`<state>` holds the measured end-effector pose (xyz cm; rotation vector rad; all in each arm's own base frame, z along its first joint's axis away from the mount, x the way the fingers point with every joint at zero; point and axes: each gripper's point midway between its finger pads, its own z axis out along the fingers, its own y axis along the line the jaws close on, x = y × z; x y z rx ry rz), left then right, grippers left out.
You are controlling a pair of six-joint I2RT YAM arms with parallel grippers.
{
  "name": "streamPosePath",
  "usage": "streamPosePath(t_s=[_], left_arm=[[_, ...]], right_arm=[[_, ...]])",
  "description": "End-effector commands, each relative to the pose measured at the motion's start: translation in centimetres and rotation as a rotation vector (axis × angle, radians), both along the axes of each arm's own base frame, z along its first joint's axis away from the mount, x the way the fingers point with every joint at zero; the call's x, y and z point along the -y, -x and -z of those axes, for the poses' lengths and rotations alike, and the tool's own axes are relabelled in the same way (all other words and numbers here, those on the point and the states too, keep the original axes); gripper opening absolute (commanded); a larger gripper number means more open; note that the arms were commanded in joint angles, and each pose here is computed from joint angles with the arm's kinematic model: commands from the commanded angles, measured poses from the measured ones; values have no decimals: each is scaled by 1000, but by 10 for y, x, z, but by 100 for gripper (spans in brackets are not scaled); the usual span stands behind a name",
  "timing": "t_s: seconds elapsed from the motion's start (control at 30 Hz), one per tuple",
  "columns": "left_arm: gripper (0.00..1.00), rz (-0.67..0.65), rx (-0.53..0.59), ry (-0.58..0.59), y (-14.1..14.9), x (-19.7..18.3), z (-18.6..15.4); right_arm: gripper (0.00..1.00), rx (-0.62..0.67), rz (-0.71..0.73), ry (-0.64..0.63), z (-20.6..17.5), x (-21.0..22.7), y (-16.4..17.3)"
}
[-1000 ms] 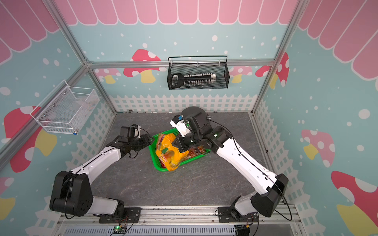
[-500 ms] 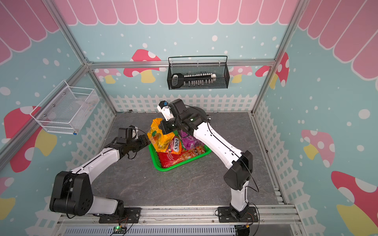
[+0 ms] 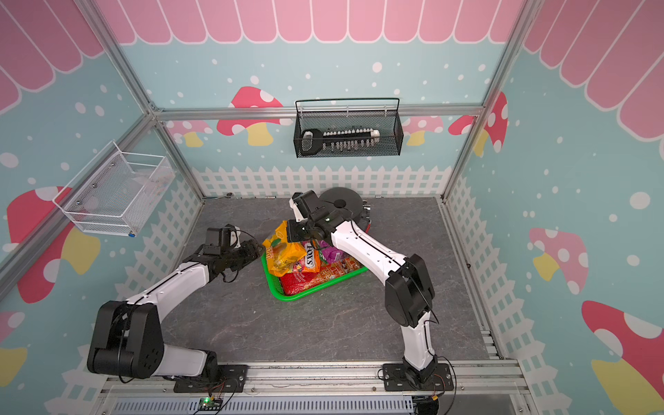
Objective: Put the candies in the basket
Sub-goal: Place the candy in the basket.
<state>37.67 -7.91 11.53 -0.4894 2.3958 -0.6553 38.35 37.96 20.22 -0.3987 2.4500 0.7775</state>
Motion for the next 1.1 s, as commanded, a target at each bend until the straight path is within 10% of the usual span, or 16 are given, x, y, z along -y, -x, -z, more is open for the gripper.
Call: streamPosePath(t_s=[0.0,0.53,1.07], left_arm=[[69,27,33,17,-2,5,-7],[68,90,79,63,-5,17,-31],[68,69,74,26,-10,11,-26]], right_arm=[[0,39,80,-1,-7,22,-6],[0,122,96,304,28,65,-15],[25,173,57,233,-2,55,-15]])
